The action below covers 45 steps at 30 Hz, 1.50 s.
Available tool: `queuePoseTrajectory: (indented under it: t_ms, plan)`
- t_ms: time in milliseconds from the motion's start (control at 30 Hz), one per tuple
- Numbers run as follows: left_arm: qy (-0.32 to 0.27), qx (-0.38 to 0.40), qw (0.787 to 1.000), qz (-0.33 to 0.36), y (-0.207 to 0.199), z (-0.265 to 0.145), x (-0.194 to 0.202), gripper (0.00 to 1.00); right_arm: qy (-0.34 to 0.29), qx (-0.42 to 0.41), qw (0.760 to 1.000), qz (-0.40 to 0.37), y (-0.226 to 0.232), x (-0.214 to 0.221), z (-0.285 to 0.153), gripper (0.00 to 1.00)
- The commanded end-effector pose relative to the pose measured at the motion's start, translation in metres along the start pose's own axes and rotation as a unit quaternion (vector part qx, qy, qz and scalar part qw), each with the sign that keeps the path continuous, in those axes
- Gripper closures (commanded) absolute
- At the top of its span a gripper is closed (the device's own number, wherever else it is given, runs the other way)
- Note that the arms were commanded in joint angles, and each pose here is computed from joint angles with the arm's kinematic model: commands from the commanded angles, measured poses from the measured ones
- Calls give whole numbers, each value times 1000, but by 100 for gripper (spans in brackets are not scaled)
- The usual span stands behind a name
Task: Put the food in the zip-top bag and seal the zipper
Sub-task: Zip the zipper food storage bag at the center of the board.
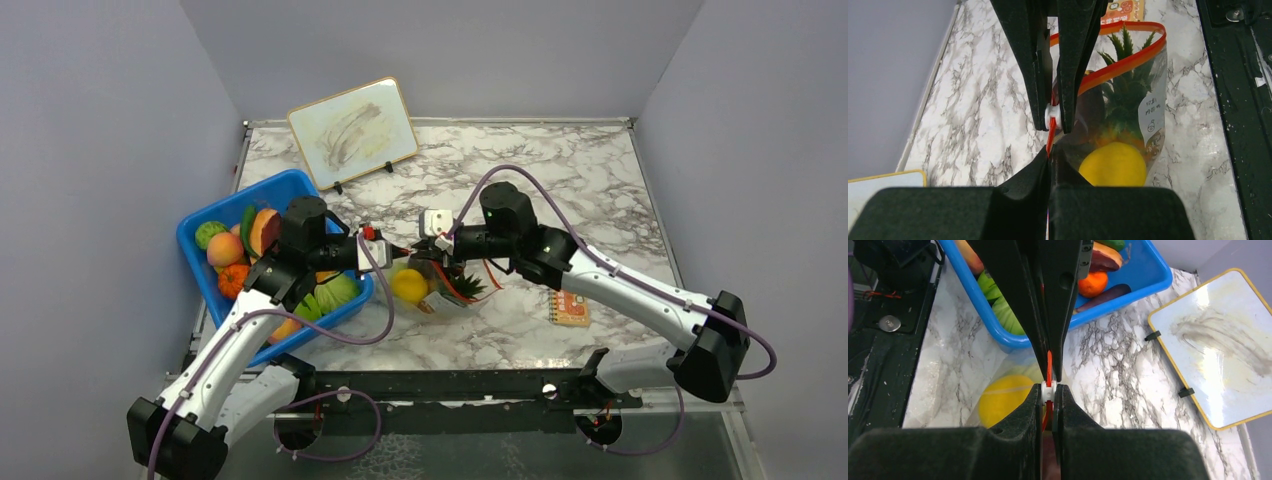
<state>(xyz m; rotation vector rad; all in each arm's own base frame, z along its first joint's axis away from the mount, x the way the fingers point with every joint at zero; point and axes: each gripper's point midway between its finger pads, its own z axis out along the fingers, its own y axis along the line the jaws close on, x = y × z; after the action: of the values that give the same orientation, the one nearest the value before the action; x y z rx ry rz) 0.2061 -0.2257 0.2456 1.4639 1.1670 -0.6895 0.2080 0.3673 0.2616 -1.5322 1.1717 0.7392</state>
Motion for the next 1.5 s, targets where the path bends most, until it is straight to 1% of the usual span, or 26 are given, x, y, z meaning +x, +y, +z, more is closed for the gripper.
queuePoseTrajectory:
  t_ms: [0, 233, 433, 600, 700, 833, 967, 1067, 1367, 1467]
  plan:
    - [-16, -44, 998, 29, 16, -8, -18, 100, 50, 37, 998, 5, -7, 15, -17, 99]
    - [-10, -67, 997, 37, 23, -13, -22, 100, 88, 41, 995, 27, -2, 34, -27, 99]
    - [-7, -73, 996, 45, 26, -16, -25, 100, 120, 60, 990, 42, -7, 46, -45, 99]
    - [-18, -67, 997, 46, 24, -16, -30, 100, 126, 54, 988, 77, 0, 57, -49, 99]
    - [-16, -69, 996, 47, 26, -16, -31, 100, 145, 45, 984, 97, 8, 69, -52, 99]
    - [-5, -81, 995, 50, 28, -19, -28, 100, 169, 72, 977, 109, 6, 80, -63, 99]
    - [7, -90, 995, 51, 30, -21, -23, 100, 181, 95, 972, 114, -1, 77, -75, 99]
    - [14, -111, 992, 53, 36, -24, -21, 100, 182, 108, 970, 117, -4, 71, -84, 99]
    - [13, -110, 992, 55, 39, -24, -22, 100, 212, 132, 960, 124, -1, 77, -107, 99]
    - [8, -107, 993, 48, 38, -22, -22, 100, 199, 124, 965, 116, -2, 69, -105, 99]
